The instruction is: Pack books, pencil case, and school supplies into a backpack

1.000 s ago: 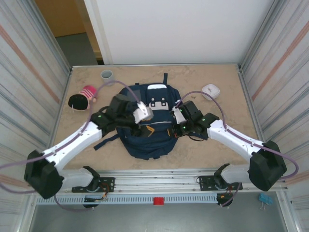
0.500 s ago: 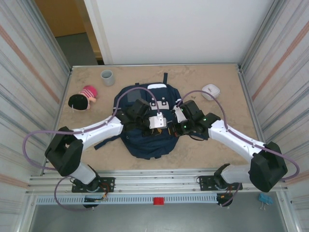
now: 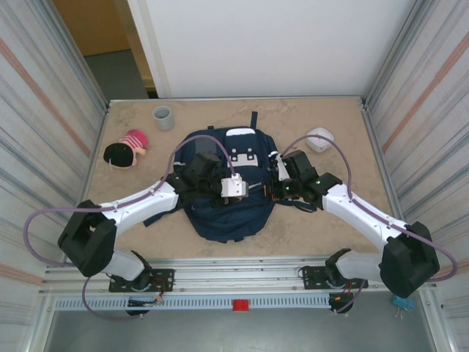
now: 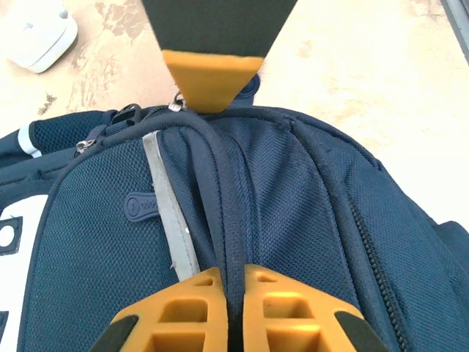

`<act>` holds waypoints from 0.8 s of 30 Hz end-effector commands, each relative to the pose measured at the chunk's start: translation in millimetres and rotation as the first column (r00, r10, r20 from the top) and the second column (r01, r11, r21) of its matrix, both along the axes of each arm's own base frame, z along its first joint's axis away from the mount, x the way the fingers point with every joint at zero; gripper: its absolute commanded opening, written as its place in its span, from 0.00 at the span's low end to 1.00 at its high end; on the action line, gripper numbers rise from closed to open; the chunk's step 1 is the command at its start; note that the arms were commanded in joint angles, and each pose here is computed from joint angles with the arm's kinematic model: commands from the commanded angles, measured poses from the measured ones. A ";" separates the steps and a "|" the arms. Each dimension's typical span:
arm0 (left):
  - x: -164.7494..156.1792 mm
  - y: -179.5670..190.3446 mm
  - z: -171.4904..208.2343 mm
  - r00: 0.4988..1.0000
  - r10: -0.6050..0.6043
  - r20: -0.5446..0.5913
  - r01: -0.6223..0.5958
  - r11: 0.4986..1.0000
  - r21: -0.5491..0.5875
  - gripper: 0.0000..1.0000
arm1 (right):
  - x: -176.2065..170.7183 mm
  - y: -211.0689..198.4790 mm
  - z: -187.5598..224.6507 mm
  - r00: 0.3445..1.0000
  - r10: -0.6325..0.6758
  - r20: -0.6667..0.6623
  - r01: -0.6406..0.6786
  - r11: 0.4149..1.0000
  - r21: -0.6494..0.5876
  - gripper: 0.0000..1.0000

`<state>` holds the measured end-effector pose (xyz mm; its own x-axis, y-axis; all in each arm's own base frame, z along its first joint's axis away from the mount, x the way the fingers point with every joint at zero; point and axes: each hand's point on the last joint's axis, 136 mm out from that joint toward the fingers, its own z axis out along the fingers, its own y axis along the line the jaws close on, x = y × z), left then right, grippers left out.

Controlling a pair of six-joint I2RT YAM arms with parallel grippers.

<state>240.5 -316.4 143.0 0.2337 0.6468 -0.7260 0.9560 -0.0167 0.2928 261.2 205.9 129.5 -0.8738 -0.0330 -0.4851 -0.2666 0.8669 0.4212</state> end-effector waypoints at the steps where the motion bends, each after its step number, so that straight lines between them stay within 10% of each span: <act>1: -38.8 10.1 8.4 0.988 -0.132 -0.077 0.129 0.991 -0.036 0.03 | 34.4 -45.3 -14.3 0.970 -0.234 0.071 0.240 0.965 -0.109 0.00; 11: -37.9 13.0 1.8 0.991 -0.101 -0.083 0.101 0.995 -0.010 0.09 | 61.8 -36.9 -14.0 0.963 -0.259 0.076 0.265 0.960 -0.084 0.01; 16: -10.9 16.6 34.8 0.982 0.142 -0.125 -0.147 0.989 -0.030 0.45 | 53.2 -46.7 8.4 0.955 -0.274 0.111 0.286 0.950 -0.125 0.49; 24: 29.2 64.1 82.7 0.734 0.567 -0.375 -0.643 0.757 -0.113 0.83 | 36.0 -54.0 63.9 0.946 -0.270 0.178 0.274 0.962 0.000 0.71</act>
